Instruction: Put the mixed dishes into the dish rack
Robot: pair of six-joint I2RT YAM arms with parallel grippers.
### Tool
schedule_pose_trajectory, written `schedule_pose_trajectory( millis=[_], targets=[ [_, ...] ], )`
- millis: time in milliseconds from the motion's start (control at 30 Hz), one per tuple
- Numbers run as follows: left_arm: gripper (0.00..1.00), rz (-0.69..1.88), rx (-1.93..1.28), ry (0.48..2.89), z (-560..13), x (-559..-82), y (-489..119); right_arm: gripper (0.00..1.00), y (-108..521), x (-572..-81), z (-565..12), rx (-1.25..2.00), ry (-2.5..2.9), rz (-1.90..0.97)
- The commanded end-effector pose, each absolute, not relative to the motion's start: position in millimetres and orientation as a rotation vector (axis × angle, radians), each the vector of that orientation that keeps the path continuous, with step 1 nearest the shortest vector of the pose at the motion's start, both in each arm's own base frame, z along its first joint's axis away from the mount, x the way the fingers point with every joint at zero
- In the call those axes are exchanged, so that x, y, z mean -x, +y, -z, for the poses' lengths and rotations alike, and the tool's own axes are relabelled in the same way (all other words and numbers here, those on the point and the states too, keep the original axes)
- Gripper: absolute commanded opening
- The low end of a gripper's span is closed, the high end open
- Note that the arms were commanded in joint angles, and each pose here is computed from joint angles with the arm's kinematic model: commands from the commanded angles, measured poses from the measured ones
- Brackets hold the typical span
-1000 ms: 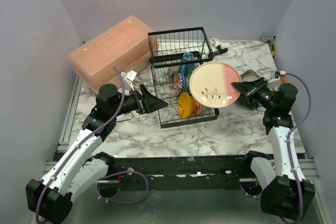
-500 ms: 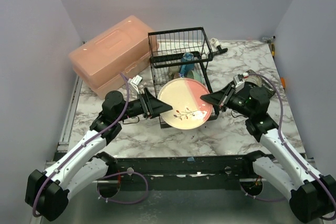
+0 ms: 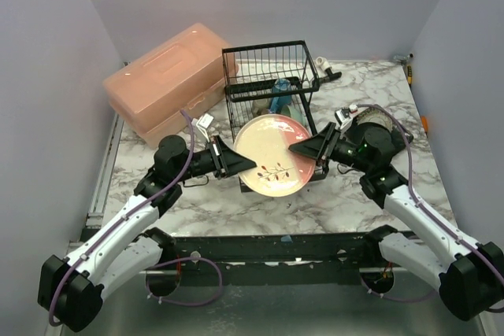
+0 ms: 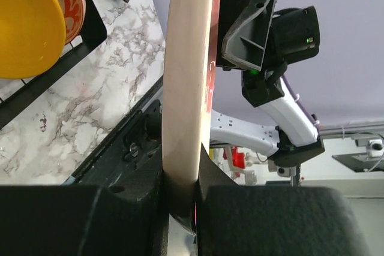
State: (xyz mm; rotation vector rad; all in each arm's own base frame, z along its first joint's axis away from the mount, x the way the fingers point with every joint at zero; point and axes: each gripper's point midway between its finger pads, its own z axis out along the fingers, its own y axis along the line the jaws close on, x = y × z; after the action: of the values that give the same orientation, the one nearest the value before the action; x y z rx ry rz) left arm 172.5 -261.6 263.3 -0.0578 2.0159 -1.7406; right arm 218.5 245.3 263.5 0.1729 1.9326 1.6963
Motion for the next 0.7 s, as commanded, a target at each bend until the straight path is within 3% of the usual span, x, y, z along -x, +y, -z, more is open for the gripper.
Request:
schedule_pose_trajectory(
  millis=[0,133,167,300,433,667],
  targets=[
    [0.00,1.729,-0.170,1.914,-296,-167,-266,0.43,258,-199,-302,0.065,1.854,-1.777],
    [0.00,1.660,-0.191,1.981,-290,-174,-263,0.02,262,-198,-306,0.092,1.842,-1.788],
    [0.00,1.628,-0.198,1.991,-289,-177,-262,0.00,262,-200,-308,0.088,1.832,-1.789],
    [0.50,1.454,-0.149,2.045,-282,-188,-245,0.00,258,-218,-332,0.023,1.773,-1.710],
    [0.83,1.140,-0.126,2.049,-284,-203,-211,0.00,242,-264,-364,-0.095,1.744,-1.424],
    [0.90,0.675,-0.166,1.983,-303,-214,-149,0.00,212,-341,-422,-0.152,1.679,-0.968]
  ],
)
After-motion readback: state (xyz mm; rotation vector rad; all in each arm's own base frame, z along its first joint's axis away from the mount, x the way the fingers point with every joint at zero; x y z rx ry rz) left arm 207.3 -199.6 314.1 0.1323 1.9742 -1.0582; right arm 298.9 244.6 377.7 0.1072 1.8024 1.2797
